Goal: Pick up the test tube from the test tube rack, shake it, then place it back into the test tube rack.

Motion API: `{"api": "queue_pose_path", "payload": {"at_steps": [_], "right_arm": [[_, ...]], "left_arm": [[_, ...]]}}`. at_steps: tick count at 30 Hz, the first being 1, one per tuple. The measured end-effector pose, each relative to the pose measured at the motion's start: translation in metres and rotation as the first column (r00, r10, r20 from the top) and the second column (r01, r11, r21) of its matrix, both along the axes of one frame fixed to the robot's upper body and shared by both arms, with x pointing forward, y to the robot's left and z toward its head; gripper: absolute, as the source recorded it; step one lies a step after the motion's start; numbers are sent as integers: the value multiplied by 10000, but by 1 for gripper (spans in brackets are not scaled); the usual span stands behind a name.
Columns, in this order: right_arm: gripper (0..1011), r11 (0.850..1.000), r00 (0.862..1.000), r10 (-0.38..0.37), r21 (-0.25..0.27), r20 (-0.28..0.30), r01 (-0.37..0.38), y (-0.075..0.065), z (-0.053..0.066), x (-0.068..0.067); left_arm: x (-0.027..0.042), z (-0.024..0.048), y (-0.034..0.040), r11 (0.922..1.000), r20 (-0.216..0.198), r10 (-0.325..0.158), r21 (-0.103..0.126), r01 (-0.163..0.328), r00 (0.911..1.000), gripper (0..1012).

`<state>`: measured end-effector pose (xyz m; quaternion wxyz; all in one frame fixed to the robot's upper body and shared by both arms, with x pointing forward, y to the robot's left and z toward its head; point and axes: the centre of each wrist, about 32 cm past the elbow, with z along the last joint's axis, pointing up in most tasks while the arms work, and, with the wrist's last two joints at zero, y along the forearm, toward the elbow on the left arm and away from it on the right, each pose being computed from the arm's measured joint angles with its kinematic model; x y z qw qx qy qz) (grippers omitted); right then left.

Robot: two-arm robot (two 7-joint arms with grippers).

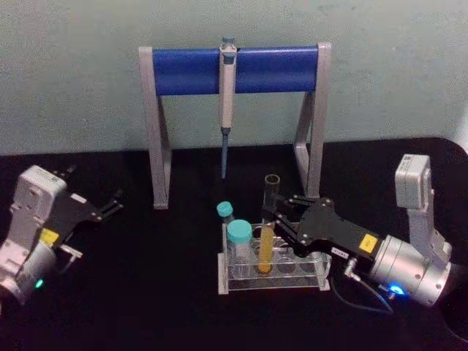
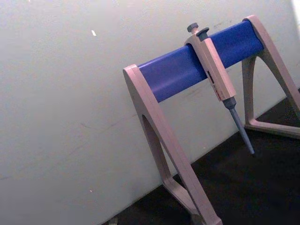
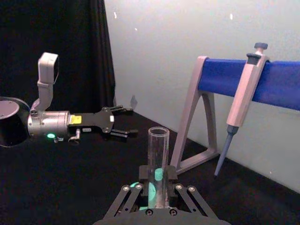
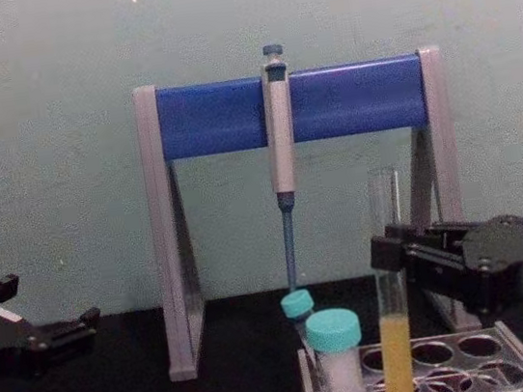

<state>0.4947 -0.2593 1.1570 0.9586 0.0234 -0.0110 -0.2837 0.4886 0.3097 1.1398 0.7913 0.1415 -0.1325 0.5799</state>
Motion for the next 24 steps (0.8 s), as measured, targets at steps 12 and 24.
{"api": "queue_pose_path", "payload": {"at_steps": [12,24], "right_arm": [[228,10000,9976,-38,-9,690,39,-37,235,-10],[228,9979,9898,-648,60,1266,645,-68,423,146]], "left_arm": [[0,0,0,10000,0,0,0,0,10000,1001],[0,0,0,10000,1,0,-1,0,10000,1001]]}}
